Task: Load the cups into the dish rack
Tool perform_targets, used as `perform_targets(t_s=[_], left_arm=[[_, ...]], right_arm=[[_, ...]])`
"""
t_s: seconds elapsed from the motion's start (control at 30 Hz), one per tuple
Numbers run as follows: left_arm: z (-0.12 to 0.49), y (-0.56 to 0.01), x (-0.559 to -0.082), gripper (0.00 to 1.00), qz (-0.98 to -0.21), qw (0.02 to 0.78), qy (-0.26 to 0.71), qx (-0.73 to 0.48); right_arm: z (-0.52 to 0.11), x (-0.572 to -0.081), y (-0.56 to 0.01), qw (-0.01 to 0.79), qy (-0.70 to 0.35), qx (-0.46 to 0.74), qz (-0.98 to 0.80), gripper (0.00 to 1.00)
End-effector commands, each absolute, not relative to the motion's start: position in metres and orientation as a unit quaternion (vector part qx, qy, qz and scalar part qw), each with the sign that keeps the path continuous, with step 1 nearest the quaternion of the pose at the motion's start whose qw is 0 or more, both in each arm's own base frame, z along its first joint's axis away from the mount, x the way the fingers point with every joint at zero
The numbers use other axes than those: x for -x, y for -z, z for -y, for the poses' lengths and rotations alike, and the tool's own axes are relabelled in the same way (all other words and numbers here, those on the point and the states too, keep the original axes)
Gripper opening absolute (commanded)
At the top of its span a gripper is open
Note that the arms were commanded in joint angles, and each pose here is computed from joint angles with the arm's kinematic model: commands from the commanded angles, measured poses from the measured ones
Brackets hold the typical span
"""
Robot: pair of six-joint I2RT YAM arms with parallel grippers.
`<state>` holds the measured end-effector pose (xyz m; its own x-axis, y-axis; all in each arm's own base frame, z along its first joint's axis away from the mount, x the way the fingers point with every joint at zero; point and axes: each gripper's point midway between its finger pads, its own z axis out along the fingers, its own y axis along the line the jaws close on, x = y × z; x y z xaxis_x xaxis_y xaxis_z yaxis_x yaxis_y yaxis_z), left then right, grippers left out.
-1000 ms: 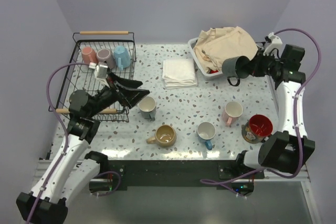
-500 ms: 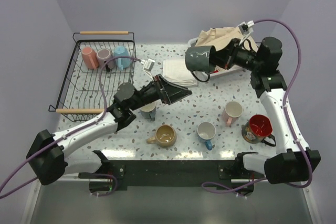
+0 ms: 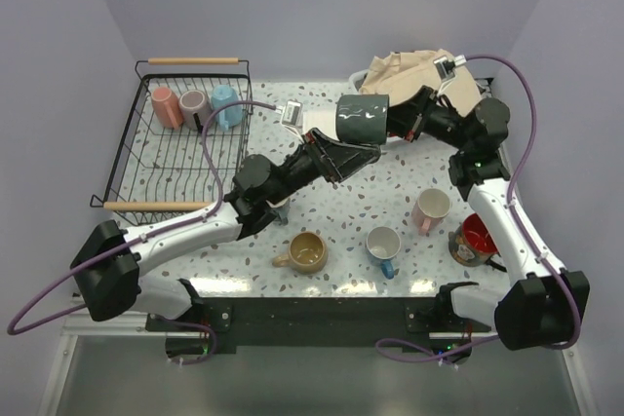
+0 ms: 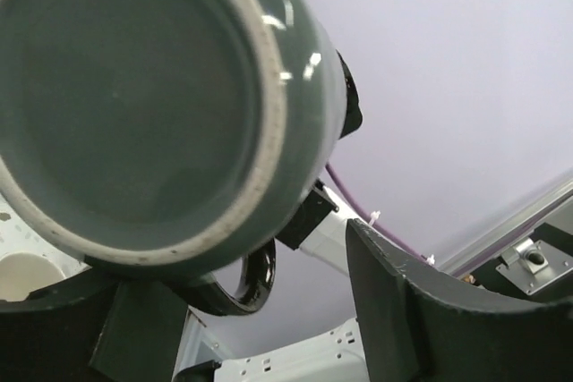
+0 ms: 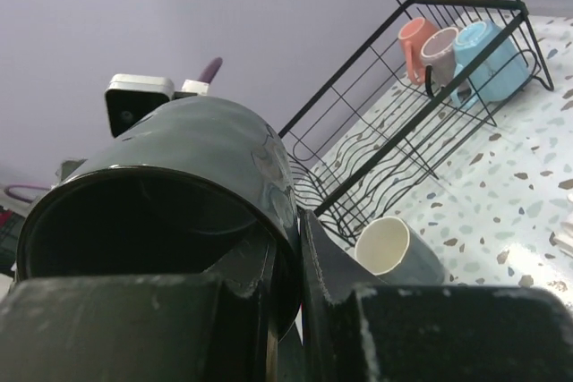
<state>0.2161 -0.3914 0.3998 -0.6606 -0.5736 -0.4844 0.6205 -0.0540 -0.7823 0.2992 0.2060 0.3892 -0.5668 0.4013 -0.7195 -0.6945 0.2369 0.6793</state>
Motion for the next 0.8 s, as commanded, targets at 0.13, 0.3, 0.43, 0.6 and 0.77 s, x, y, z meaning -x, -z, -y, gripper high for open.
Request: perform_targets(t_s=[0.13,0.3,0.43,0.6,0.77], left_arm=[[0.379,-0.455,-0.225,0.49,-0.464,0.455,0.760,0.017],[0.370,-0.468,-0.220,0.09,-0.447,0.470,0.761,0.013],[0.359,-0.465,-0.222,0.00,-0.461,0.493,0.737,0.015],[0.335,-0.445,-0.222,0.00,-0.499,0.509,0.701,0.021],[0.304,-0.407,-0.238,0.00,-0.567,0.537,0.624,0.032]], right_arm=[[-0.217,-0.268,-0.426,0.503,-0.620,0.176,-0.576,0.00],[-0.218,-0.265,-0.412,0.498,-0.611,0.191,-0.586,0.00],[-0.217,-0.261,-0.406,0.497,-0.599,0.203,-0.594,0.03],[-0.213,-0.257,-0.404,0.505,-0.558,0.226,-0.618,0.44],[-0.206,-0.257,-0.410,0.524,-0.515,0.247,-0.632,0.77]])
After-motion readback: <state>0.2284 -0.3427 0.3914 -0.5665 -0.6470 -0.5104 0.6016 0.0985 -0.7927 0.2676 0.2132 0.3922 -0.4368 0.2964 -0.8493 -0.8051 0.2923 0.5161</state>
